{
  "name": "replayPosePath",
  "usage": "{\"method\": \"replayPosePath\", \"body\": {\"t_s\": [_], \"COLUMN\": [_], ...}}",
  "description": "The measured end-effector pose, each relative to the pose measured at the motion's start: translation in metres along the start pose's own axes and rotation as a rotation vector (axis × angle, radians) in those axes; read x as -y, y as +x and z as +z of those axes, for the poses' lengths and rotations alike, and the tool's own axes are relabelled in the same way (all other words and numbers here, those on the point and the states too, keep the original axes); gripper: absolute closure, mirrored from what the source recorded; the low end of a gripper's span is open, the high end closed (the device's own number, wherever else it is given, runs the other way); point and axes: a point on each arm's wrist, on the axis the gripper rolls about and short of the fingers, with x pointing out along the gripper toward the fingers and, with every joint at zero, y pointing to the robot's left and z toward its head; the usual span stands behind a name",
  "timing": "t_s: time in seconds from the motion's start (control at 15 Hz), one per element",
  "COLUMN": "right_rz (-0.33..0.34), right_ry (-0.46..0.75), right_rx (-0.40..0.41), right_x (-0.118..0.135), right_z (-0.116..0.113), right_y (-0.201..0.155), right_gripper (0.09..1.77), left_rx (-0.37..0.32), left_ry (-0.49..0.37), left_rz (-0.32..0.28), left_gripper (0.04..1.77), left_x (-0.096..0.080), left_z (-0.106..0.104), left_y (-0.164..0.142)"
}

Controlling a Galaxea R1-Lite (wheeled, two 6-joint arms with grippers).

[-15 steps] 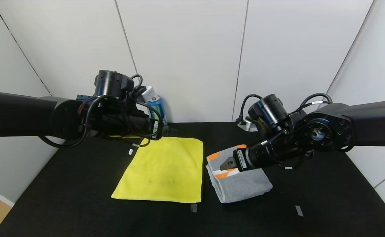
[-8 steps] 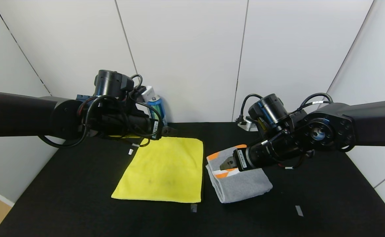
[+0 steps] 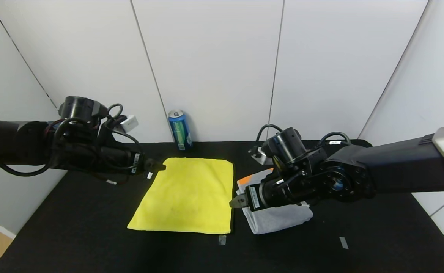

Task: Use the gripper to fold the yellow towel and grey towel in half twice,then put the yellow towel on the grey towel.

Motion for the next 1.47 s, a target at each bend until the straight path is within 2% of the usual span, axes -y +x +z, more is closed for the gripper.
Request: {"method": "replayPosePath", "body": {"t_s": [0.07,0.53,1.13,1.47], "right_rz": [0.000,-0.042,-0.030,-0.025], "right_ry": [-0.001,0.044,0.086,0.086], "right_rx": [-0.009,0.029,0.084,0.100], "right_x": [0.000,0.021,0.018,0.017], "right_z": [-0.002,0.004,0.006,0.007], "right_y": [0.000,-0.024,-0.055,-0.060], "right_gripper": [0.16,0.15,0.15,0.15], "left_rx": [-0.006,0.047,0.096,0.098], "left_ry": [-0.009,0.028,0.056,0.055], "left_rz": [0.015,-0.005,-0.031,-0.030], "left_gripper": [0.09,0.09,0.09,0.09], "left_x": [-0.003,0.014,0.034,0.035], "left_z": [-0.001,0.008,0.003,-0.001], "left_y": [-0.003,-0.031,-0.063,-0.066]}}
